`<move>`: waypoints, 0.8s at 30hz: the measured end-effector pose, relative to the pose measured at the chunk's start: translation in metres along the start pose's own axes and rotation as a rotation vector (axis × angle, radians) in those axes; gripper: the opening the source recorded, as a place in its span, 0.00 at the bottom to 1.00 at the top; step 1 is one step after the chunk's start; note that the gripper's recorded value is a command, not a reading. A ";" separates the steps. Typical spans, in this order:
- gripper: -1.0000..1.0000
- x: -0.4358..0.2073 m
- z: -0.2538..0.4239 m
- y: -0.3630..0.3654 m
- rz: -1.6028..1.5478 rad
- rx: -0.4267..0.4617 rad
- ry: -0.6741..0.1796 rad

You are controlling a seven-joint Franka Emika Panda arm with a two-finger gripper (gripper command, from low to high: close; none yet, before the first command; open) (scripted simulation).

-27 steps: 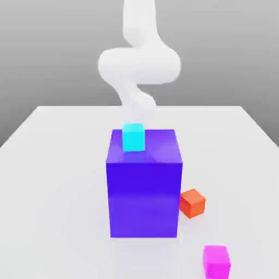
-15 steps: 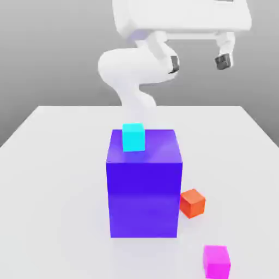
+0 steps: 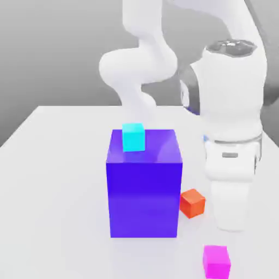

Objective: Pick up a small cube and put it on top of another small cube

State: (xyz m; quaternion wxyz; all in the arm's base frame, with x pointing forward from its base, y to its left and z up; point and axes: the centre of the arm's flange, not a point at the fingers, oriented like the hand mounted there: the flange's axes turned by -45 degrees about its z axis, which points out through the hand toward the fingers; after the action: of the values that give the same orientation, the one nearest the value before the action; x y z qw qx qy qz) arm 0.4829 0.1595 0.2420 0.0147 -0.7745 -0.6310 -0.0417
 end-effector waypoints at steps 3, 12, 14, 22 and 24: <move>0.50 -0.001 0.043 -0.013 -0.124 0.028 -0.065; 0.00 -0.006 0.108 -0.018 -0.157 0.036 -0.081; 0.00 -0.006 0.114 -0.019 -0.157 0.038 -0.081; 0.00 -0.049 0.047 0.024 0.050 0.041 -0.091; 0.00 -0.092 0.042 0.053 0.223 0.041 -0.097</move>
State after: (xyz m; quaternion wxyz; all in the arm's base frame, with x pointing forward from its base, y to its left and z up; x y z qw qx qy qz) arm 0.5183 0.0616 0.1942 0.0047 -0.8406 -0.5416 0.0109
